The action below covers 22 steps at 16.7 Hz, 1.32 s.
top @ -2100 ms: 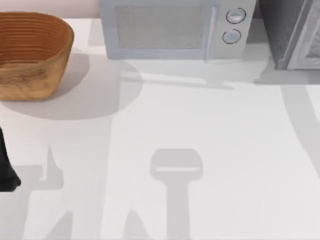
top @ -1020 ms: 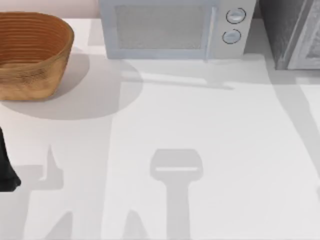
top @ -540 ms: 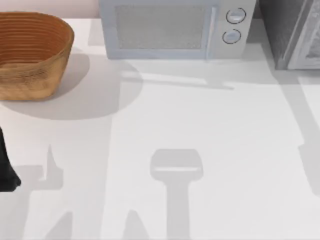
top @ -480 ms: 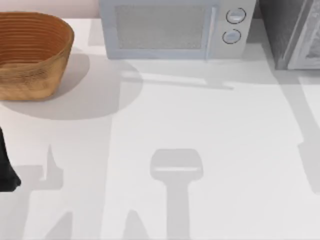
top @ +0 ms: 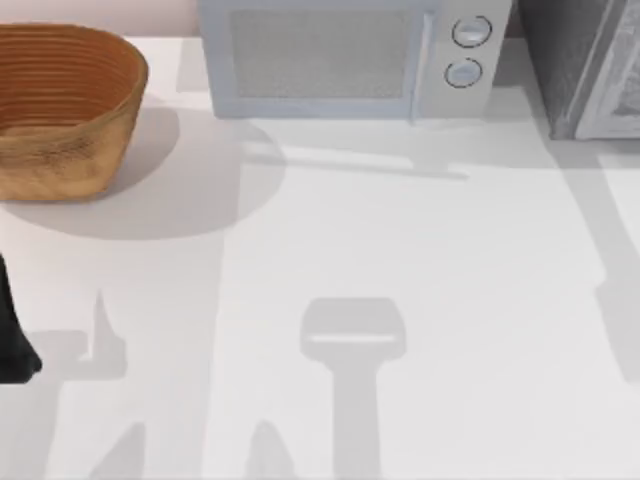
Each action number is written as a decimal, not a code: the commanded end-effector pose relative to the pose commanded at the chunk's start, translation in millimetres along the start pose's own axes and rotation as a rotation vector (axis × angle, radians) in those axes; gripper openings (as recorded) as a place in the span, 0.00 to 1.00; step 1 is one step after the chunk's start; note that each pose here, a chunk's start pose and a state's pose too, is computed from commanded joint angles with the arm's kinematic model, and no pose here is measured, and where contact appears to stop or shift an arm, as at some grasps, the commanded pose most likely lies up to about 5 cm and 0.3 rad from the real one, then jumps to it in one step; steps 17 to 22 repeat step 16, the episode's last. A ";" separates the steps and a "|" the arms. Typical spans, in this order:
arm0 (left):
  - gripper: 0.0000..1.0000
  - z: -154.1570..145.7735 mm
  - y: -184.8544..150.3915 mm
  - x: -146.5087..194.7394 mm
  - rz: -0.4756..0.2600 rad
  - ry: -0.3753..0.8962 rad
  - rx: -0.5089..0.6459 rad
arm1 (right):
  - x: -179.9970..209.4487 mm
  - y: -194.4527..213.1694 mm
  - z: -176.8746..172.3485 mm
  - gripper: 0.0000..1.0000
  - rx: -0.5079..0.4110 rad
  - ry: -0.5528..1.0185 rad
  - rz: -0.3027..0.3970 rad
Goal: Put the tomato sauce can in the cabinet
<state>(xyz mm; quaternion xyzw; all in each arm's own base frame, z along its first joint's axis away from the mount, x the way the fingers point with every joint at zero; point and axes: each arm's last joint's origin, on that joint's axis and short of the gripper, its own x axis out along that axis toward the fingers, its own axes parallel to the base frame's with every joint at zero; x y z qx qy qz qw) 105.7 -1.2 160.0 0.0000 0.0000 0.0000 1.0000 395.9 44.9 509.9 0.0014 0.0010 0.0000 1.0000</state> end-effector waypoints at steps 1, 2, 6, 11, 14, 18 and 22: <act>1.00 0.0 0.0 0.0 0.000 0.000 0.000 | 0.0 0.0 0.0 0.30 0.000 0.000 0.000; 1.00 0.0 0.0 0.0 0.000 0.000 0.000 | 0.0 0.0 0.0 0.38 0.000 0.000 0.000; 1.00 0.0 0.0 0.0 0.000 0.000 0.000 | 0.0 0.0 0.0 0.68 0.000 0.000 0.000; 1.00 0.0 0.0 0.0 0.000 0.000 0.000 | 0.0 0.0 0.0 1.00 0.000 0.000 0.000; 1.00 0.0 0.0 0.0 0.000 0.000 0.000 | 0.0 0.0 0.0 1.00 0.000 0.000 0.000; 1.00 0.0 0.0 0.0 0.000 0.000 0.000 | 0.0 0.0 0.0 1.00 0.000 0.000 0.000; 1.00 0.0 0.0 0.0 0.000 0.000 0.000 | 0.0 0.0 0.0 1.00 0.000 0.000 0.000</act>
